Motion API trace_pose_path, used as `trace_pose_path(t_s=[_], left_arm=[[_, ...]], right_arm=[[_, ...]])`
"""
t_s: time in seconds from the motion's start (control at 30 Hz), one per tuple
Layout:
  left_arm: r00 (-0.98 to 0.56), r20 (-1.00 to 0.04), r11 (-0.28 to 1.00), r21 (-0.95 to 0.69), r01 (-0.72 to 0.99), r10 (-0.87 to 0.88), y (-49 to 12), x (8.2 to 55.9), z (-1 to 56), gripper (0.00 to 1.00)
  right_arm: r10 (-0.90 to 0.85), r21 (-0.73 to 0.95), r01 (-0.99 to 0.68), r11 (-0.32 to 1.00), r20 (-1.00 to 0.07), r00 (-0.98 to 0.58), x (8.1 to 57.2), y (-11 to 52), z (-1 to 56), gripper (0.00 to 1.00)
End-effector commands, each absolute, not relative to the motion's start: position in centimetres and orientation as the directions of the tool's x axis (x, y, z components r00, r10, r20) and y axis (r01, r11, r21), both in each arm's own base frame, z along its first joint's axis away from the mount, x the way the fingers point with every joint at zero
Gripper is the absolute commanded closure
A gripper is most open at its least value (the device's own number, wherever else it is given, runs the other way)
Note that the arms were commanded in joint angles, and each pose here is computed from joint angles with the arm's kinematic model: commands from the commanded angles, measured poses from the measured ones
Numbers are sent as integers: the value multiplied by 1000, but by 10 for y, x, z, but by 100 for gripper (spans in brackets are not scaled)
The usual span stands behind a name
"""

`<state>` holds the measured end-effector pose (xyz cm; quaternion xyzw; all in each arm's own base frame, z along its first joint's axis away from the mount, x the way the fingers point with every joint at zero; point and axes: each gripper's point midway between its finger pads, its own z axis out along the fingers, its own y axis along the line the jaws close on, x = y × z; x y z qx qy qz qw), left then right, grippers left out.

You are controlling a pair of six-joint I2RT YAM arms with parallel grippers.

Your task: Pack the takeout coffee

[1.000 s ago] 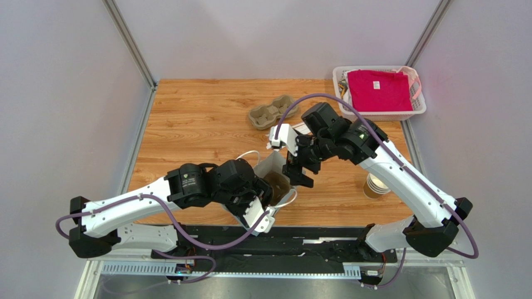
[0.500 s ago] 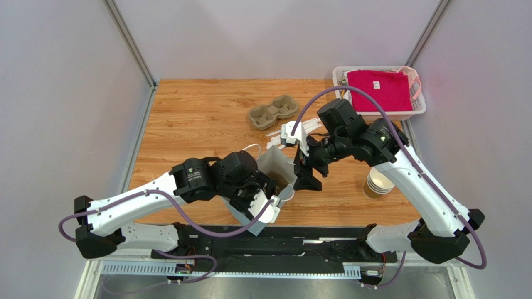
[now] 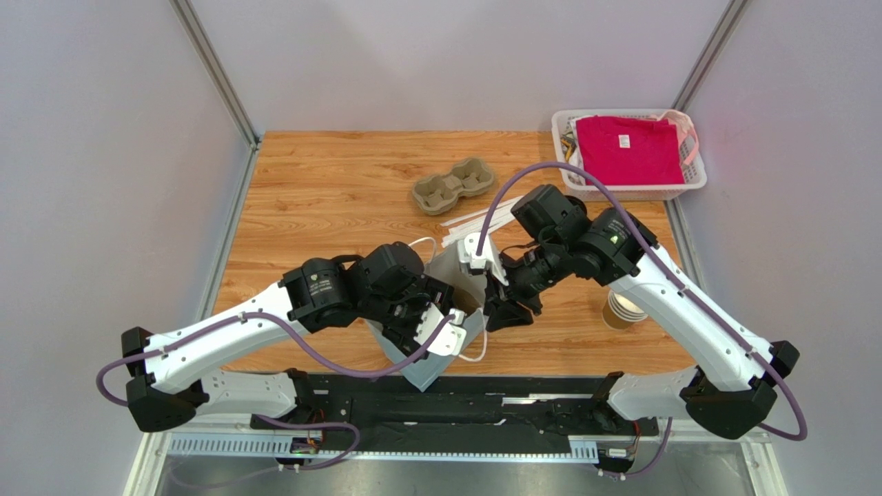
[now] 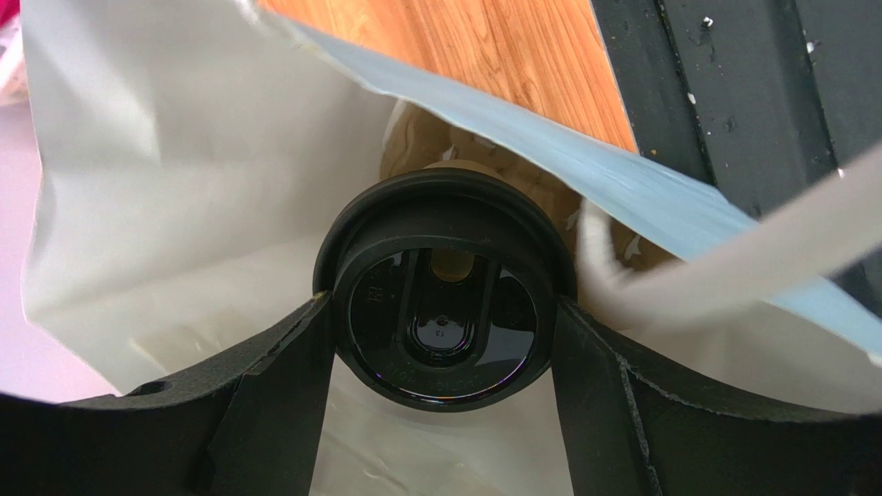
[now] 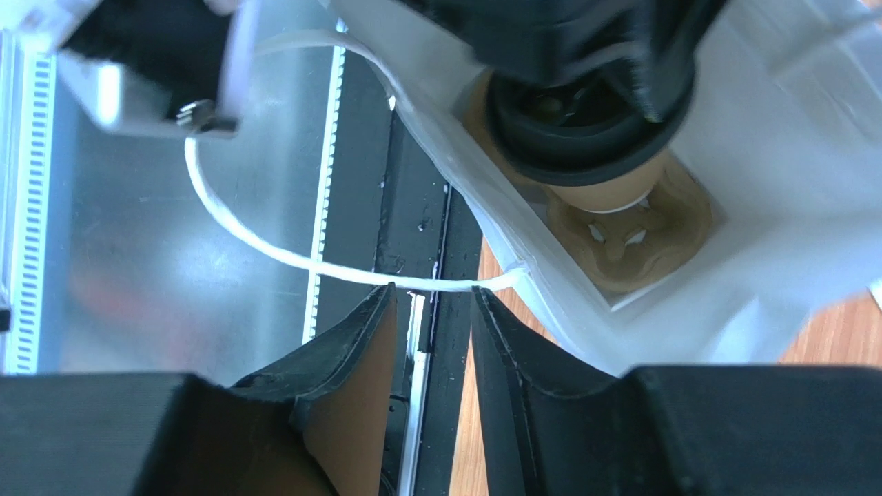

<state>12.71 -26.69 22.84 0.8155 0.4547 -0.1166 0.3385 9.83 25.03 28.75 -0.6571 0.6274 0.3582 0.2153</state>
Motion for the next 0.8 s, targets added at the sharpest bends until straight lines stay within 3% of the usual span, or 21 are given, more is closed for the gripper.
trace_pose_path(t_s=[0.0,0.47,0.57,0.77], left_arm=[[524,-555,-307,440,844,646,-273,126,242,100],[351,-641,-182,316,931,683,-274,135,236,100],[369,-641,-194,329,924,673,-274,135,235,100],[391,-633,-208,345,915,668,-277,137,235,100]], right_arm=[[-655,134,-966,-222,-754,46,79,245,285,62],[-687,100,-985,-143,-726,26,90,241,269,75],[-667,65,-994,-84,-745,7,99,235,295,71],[-600,31,-999,-12,-800,-18,95,228,336,55]])
